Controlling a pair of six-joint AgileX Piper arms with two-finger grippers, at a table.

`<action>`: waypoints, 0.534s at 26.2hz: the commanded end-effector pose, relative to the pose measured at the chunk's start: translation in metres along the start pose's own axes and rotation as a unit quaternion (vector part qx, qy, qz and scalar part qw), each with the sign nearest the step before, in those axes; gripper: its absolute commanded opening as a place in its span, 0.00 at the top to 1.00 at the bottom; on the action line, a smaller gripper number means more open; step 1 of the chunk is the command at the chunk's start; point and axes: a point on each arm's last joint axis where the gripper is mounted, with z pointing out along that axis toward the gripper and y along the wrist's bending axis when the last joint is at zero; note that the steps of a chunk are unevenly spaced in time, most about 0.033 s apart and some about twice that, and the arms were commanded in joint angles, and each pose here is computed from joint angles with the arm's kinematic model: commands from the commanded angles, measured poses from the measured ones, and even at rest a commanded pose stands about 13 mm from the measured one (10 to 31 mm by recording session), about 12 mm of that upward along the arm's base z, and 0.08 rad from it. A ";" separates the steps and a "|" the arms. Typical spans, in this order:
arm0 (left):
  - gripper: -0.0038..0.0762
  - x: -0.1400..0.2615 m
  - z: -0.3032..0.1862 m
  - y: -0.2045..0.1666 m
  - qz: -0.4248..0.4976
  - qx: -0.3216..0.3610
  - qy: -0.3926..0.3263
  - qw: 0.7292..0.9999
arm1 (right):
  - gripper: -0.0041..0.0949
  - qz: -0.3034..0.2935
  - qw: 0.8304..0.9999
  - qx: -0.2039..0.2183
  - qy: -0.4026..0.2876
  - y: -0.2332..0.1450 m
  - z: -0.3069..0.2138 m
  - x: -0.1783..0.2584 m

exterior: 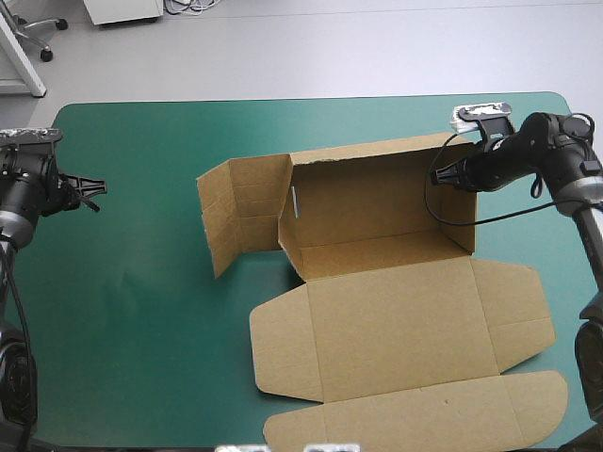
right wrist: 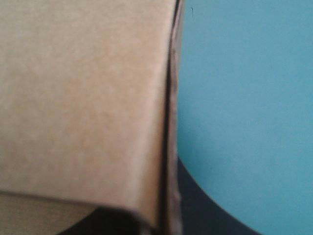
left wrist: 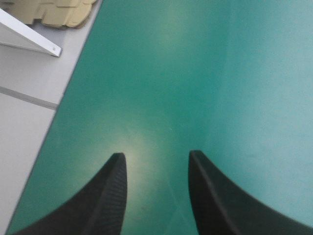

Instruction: Fold the box

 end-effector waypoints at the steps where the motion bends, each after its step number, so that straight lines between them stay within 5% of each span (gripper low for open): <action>1: 0.63 -0.006 -0.020 0.001 -0.005 0.032 -0.027 0.999 | 0.99 0.014 0.999 -0.003 -0.035 0.001 -0.022 -0.015; 10: 0.74 0.001 -0.020 -0.005 0.010 0.065 0.013 0.998 | 0.98 0.025 0.998 -0.024 0.045 -0.007 0.011 -0.033; 14: 0.74 0.004 -0.021 -0.008 0.026 0.080 0.030 0.996 | 0.83 0.020 0.999 -0.020 0.015 -0.010 0.012 -0.047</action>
